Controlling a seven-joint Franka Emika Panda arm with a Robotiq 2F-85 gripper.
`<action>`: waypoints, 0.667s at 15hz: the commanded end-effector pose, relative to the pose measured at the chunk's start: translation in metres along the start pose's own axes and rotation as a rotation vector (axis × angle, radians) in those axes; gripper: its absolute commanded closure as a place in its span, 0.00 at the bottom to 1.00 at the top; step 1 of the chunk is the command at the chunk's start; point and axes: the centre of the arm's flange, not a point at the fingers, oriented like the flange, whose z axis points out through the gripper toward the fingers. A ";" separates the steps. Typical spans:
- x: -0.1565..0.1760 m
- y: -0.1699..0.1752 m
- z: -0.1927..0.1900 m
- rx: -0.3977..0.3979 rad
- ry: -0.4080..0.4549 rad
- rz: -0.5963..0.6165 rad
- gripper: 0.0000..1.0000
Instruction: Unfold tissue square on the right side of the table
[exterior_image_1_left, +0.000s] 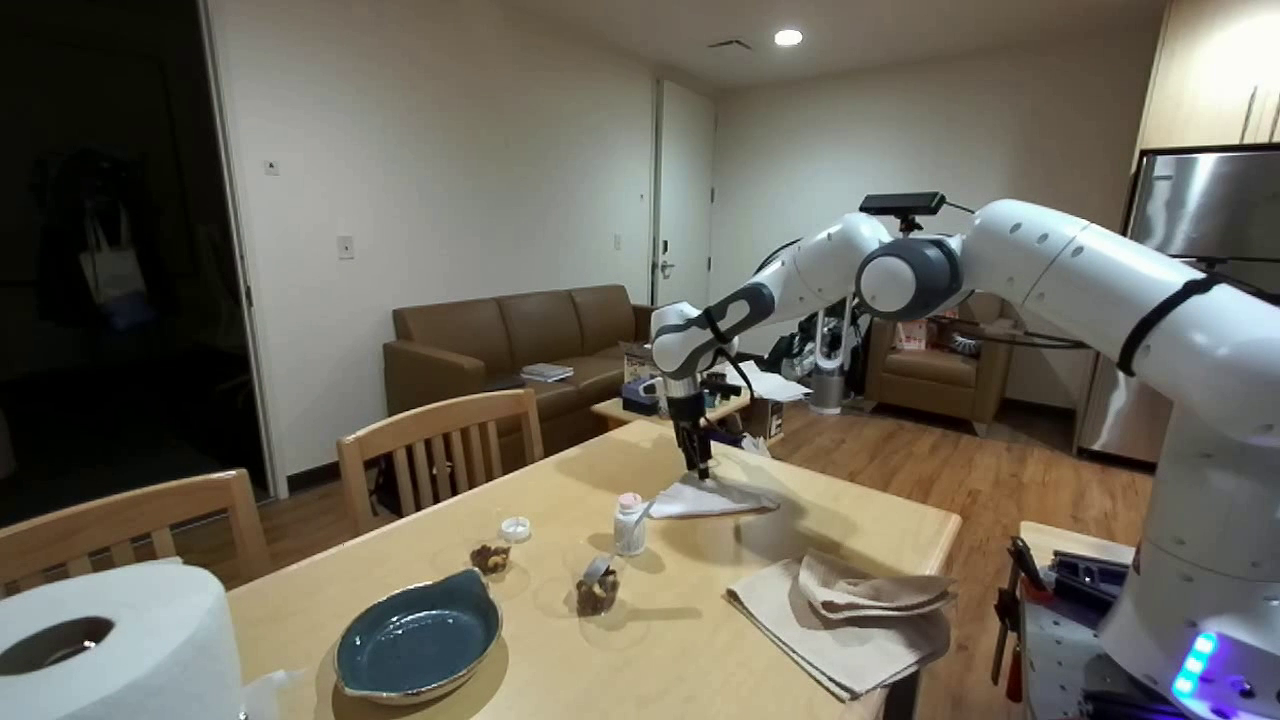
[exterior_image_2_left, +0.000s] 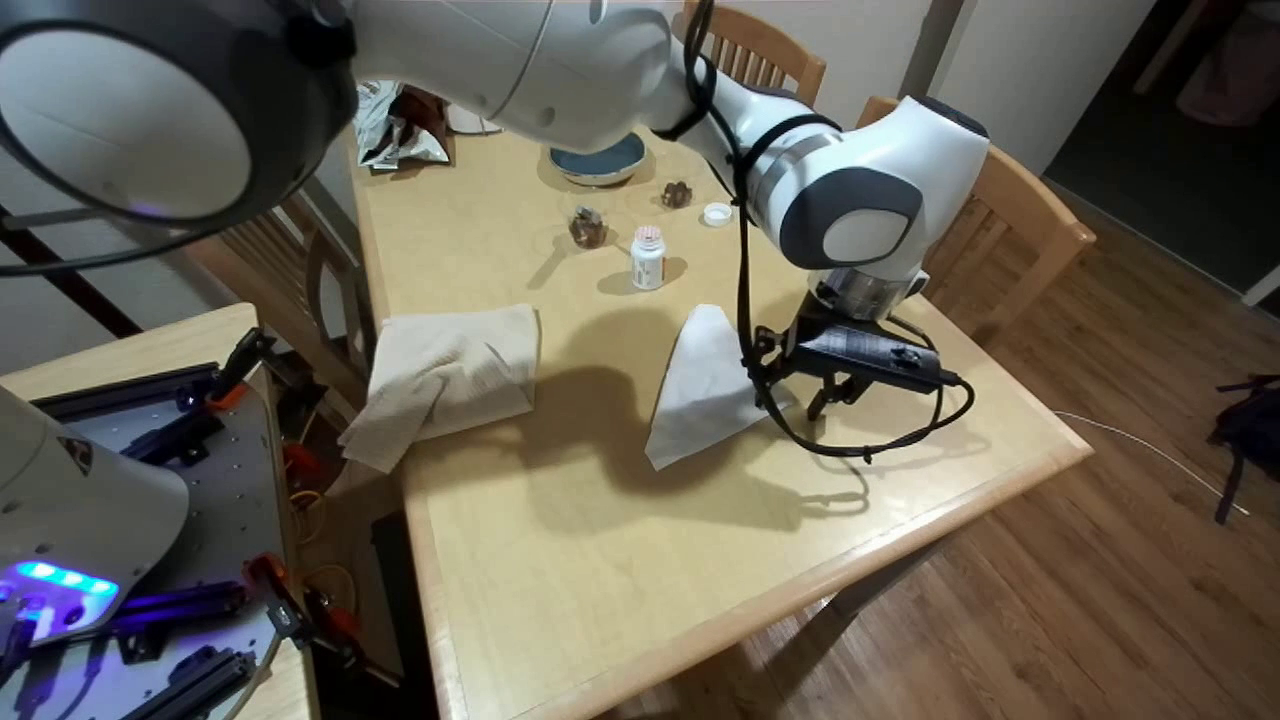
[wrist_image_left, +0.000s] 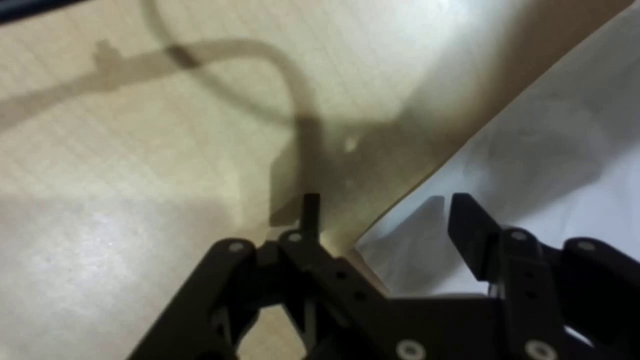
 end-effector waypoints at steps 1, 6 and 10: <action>0.008 0.025 0.001 0.013 -0.018 -0.021 0.63; 0.006 0.029 0.005 0.038 -0.014 -0.010 0.45; 0.008 0.026 0.003 0.085 -0.018 -0.011 0.35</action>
